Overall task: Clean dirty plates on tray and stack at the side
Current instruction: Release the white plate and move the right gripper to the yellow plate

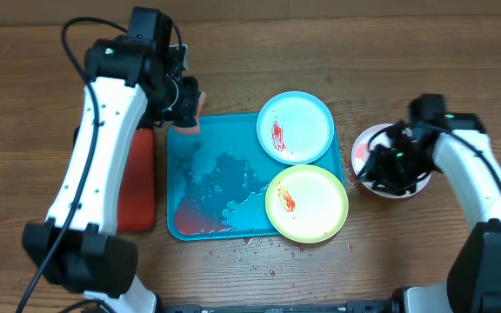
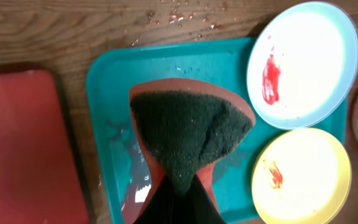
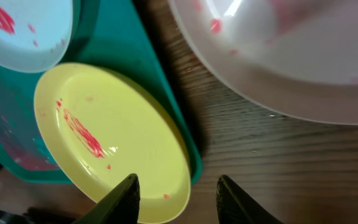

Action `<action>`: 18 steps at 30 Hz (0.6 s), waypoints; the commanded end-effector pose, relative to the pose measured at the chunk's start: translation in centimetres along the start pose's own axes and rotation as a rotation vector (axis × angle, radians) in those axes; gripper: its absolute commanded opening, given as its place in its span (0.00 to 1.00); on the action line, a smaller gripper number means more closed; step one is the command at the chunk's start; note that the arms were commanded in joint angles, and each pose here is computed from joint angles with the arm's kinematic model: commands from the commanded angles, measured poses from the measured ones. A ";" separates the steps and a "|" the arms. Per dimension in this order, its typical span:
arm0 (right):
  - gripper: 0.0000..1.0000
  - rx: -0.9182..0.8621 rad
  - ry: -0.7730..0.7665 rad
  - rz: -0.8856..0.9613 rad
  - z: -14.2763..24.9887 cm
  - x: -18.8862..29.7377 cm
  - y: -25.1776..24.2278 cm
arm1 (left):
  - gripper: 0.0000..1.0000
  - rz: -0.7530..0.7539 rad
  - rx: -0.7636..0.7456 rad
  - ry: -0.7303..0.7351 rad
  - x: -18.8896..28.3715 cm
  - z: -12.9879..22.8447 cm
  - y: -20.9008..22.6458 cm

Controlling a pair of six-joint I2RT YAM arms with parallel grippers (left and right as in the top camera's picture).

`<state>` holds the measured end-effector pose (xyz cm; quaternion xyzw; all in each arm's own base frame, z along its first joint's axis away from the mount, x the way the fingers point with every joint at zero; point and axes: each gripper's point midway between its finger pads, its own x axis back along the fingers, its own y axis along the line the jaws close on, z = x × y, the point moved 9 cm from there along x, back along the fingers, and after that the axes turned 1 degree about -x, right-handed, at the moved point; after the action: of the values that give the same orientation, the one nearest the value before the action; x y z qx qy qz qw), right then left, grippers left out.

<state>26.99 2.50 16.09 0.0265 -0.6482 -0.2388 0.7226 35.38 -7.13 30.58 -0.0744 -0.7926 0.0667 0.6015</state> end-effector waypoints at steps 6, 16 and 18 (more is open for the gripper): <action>0.41 0.050 0.038 0.211 3.0 -4.1 0.6 | 0.04 -0.185 0.126 -0.028 4.9 3.1 1.3; 0.15 0.059 0.019 0.212 4.0 -7.0 0.7 | 0.04 -0.179 0.125 -0.050 3.9 2.4 1.3; 0.06 0.060 0.020 0.212 4.0 -7.0 0.8 | 0.04 -0.179 0.124 -0.049 3.9 2.4 1.3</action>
<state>23.22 6.72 10.34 -0.0125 -0.6413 -0.1377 0.7547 31.99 -5.18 33.42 0.0238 -0.8041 0.0616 0.5908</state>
